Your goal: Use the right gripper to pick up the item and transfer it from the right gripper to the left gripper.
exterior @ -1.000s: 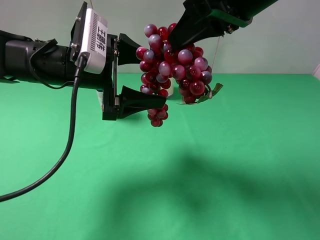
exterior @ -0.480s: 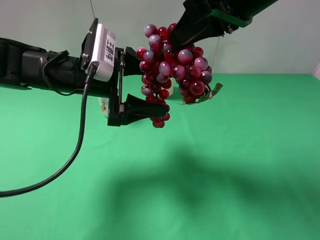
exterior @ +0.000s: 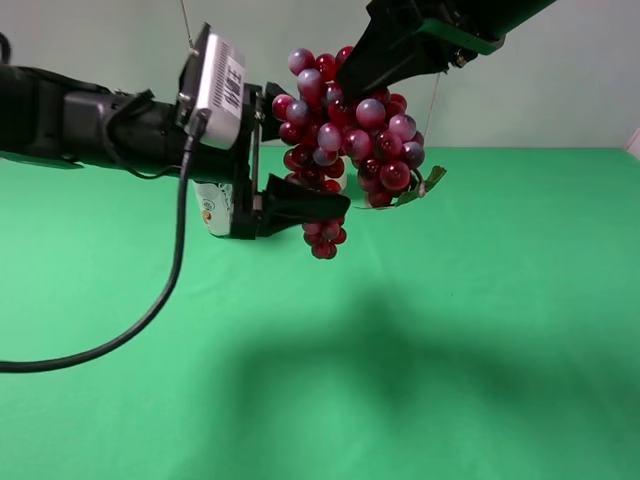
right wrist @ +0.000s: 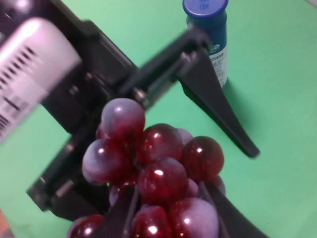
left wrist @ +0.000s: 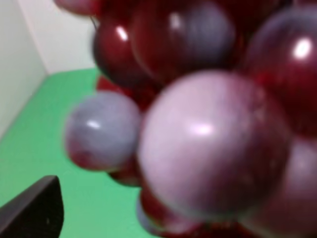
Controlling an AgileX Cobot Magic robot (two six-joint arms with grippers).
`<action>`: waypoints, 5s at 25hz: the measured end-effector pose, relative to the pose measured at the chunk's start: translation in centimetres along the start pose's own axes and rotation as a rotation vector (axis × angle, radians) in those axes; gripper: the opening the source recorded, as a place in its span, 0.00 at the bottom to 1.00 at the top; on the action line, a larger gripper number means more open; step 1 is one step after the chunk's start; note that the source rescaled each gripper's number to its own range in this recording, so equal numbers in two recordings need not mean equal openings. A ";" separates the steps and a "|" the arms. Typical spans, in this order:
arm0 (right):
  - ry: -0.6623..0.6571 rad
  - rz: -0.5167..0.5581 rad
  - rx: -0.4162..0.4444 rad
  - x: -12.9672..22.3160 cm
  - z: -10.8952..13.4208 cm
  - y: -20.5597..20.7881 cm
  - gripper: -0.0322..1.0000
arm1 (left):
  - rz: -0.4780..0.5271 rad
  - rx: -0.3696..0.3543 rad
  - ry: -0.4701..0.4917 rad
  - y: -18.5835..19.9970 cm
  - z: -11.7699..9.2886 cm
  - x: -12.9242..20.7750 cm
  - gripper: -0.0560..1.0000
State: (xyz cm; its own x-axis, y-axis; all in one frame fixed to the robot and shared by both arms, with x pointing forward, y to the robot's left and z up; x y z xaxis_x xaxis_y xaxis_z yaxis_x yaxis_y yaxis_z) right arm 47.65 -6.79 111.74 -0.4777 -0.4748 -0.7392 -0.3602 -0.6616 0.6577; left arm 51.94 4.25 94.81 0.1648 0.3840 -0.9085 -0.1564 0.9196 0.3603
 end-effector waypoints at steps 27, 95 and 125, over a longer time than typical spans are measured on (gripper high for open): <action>0.000 -0.009 0.004 -0.1 -0.1 0.0 0.03 | -0.010 0.031 -0.024 -2.2 0.5 -0.3 0.06; -0.461 -0.251 0.733 25.9 -1.7 15.2 1.00 | 0.046 0.009 -0.030 -2.3 0.8 0.8 0.06; -0.621 -0.288 0.906 26.8 -2.1 16.2 1.00 | 0.046 0.009 -0.032 -2.3 0.8 0.8 0.06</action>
State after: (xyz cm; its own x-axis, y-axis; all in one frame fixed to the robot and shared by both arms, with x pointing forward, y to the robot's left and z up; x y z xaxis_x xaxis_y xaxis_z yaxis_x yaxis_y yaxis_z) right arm 30.69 -31.49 102.24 -0.5069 0.1643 -0.8462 -0.8476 0.0838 0.5240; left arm 53.24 2.47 93.42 0.1887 0.4278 -0.8840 -0.1561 0.9018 0.4031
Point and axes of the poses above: a point on each arm's last joint axis where the gripper is mounted, y pointing back along that axis away from the gripper, z along the wrist's bending axis when the last joint is at zero, x = y × z, the point moved 6 cm from there along -y, pointing out along that axis toward the gripper, and after that the axes turned 2 degrees about -y, right-handed, at the moved point
